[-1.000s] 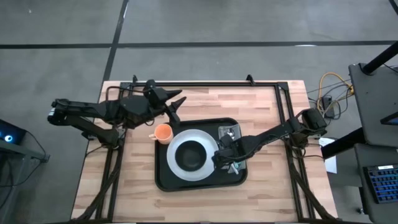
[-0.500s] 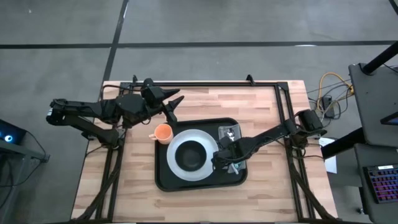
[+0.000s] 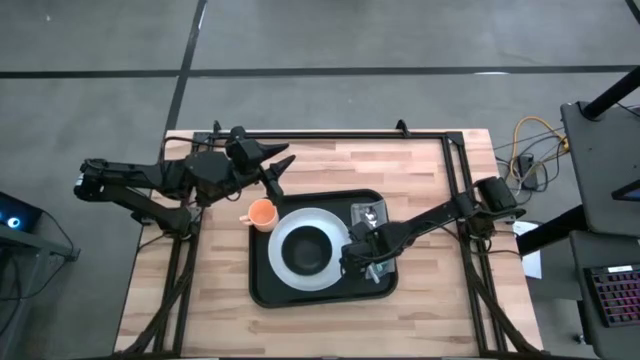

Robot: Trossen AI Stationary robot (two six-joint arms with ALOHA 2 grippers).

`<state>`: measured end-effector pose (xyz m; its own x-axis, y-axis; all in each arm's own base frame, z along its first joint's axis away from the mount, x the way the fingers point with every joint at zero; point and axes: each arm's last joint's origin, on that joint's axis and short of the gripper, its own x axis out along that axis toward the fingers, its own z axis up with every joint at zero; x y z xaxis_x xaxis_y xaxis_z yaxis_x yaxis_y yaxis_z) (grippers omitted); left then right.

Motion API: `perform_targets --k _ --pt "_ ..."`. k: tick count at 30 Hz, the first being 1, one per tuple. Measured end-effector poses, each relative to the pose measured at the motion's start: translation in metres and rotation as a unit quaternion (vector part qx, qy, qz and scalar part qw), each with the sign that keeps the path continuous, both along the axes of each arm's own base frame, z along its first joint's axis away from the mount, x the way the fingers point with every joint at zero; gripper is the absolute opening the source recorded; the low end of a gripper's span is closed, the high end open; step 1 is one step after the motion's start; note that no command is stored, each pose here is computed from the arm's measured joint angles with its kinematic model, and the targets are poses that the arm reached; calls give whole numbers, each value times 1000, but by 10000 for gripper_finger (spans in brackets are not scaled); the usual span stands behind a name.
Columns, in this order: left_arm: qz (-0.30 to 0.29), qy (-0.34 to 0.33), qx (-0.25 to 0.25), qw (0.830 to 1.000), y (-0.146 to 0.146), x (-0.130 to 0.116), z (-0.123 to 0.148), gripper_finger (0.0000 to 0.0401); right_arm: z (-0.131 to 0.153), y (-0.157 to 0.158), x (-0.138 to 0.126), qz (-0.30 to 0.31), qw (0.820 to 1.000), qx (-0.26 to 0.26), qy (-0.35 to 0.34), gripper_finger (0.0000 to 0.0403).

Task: Set up tray
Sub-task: Put the blue fork on the gray napkin

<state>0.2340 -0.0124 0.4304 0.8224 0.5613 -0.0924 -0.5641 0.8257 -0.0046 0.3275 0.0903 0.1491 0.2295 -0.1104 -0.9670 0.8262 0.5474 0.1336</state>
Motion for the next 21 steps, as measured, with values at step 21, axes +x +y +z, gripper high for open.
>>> perform_targets --k 21 --pt "-24 20 -1 1000 -1 1 -4 126 16 0 -2 -14 999 28 -20 17"
